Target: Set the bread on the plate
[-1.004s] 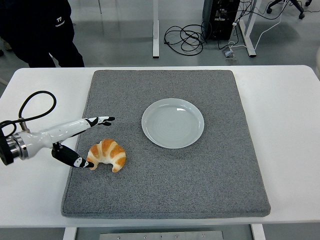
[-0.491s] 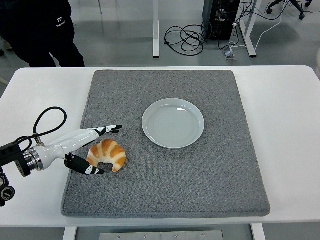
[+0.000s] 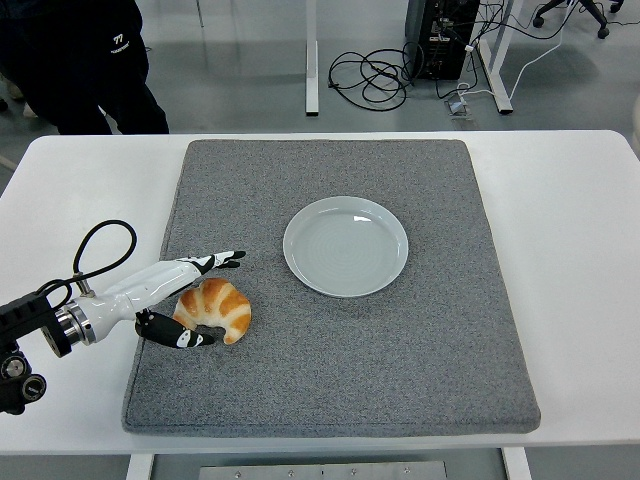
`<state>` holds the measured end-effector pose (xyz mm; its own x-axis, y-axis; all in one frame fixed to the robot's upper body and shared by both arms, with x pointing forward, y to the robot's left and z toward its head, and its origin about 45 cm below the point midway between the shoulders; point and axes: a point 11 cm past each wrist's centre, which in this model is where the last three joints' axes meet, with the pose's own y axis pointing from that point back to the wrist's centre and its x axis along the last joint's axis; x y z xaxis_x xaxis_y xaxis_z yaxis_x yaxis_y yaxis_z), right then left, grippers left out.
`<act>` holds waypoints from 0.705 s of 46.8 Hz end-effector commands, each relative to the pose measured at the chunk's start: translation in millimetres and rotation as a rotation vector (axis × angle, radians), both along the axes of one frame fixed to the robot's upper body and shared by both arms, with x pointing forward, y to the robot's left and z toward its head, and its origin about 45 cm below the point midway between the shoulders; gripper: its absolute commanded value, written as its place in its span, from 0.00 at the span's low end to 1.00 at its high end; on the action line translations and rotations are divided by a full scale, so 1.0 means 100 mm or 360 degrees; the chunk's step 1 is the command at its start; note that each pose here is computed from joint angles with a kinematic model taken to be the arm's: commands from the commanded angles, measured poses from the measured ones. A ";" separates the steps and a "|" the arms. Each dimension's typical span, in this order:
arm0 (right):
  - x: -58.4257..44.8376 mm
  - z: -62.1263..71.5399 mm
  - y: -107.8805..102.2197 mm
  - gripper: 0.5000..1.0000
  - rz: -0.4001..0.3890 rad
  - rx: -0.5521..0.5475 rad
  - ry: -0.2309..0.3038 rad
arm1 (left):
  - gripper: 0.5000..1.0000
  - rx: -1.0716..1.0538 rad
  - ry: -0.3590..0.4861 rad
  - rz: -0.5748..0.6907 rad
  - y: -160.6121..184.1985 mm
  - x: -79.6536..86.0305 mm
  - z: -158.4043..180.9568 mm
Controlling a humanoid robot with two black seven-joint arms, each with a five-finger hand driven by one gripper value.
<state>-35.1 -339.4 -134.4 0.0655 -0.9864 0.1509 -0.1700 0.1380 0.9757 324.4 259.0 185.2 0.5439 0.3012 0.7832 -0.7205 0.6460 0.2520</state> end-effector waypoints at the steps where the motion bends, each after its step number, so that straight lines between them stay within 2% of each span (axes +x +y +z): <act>1: 0.00 0.00 0.00 1.00 0.0000 0.0001 0.0000 | 0.80 -0.0008 -0.0003 0.0006 0.00 0.00 -0.01; 8: 0.00 0.00 0.00 1.00 0.0000 -0.0001 0.0000 | 0.69 -0.0010 -0.0003 0.0004 -0.02 0.00 -0.01; 20: 0.00 0.00 0.00 1.00 0.0000 -0.0004 0.0000 | 0.23 -0.0002 -0.0006 -0.0002 -0.01 0.01 0.00; 26: 0.00 0.00 0.00 1.00 0.0000 0.0001 0.0000 | 0.15 0.0000 -0.0032 0.0009 0.01 0.05 0.06; 33: 0.00 0.00 0.00 1.00 0.0000 0.0001 0.0000 | 0.12 -0.0020 -0.0083 0.0032 0.02 0.14 0.18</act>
<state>-35.1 -339.6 -134.4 0.0654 -0.9862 0.1519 -0.1700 0.1390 0.9756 334.9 261.0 198.0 0.5090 0.3126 0.8020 -0.7387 0.6370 0.2205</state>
